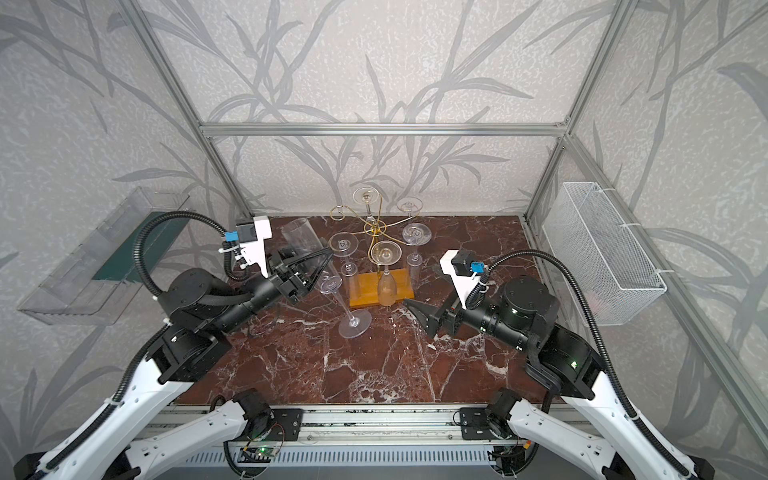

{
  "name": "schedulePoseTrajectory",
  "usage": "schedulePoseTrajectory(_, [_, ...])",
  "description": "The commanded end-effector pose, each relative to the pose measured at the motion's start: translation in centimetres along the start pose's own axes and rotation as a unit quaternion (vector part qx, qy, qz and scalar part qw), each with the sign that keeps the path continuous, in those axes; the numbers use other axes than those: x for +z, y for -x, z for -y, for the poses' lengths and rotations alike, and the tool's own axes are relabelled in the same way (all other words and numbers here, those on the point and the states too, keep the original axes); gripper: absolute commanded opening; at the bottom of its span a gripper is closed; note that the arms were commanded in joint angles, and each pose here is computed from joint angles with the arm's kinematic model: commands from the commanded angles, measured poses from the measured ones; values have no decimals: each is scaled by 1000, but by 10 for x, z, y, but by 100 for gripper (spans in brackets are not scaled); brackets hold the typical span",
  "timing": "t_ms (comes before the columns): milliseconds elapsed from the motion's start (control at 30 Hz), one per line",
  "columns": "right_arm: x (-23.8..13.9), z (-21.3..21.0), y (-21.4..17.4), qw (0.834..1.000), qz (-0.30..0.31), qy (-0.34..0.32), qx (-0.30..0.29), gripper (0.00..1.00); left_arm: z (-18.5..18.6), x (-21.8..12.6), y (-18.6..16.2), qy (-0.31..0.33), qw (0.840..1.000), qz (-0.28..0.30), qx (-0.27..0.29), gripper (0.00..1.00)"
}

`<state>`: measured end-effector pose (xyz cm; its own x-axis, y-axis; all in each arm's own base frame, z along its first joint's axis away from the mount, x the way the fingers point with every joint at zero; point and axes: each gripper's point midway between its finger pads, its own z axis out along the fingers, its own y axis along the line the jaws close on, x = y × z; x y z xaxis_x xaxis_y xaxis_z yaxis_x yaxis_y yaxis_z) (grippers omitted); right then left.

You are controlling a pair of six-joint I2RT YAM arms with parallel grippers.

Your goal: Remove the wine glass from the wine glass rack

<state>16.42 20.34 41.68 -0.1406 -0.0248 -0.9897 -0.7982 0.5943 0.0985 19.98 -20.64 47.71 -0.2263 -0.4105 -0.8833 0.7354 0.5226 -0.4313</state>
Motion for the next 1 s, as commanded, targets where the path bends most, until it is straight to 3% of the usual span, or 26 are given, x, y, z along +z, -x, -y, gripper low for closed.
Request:
schedulePoseTrajectory(0, [-15, 21, 3, 997, 31, -65, -10, 99, -36, -25, -14, 100, 994, -13, 43, 34])
schedulePoseTrajectory(200, [-36, 41, -7, 991, 52, -127, -3, 99, -77, -63, -24, 209, 973, -3, 101, 34])
schedulePoseTrajectory(467, [-54, 54, -15, 983, 71, -170, 3, 99, -102, -67, -37, 252, 954, 2, 164, 36])
schedulePoseTrajectory(733, [-57, 62, -23, 980, 60, -192, 5, 99, -141, -68, -28, 350, 906, 63, 229, 36])
schedulePoseTrajectory(967, [-56, 69, -27, 976, 53, -210, 0, 99, -170, -46, -38, 351, 905, 89, 223, 38])
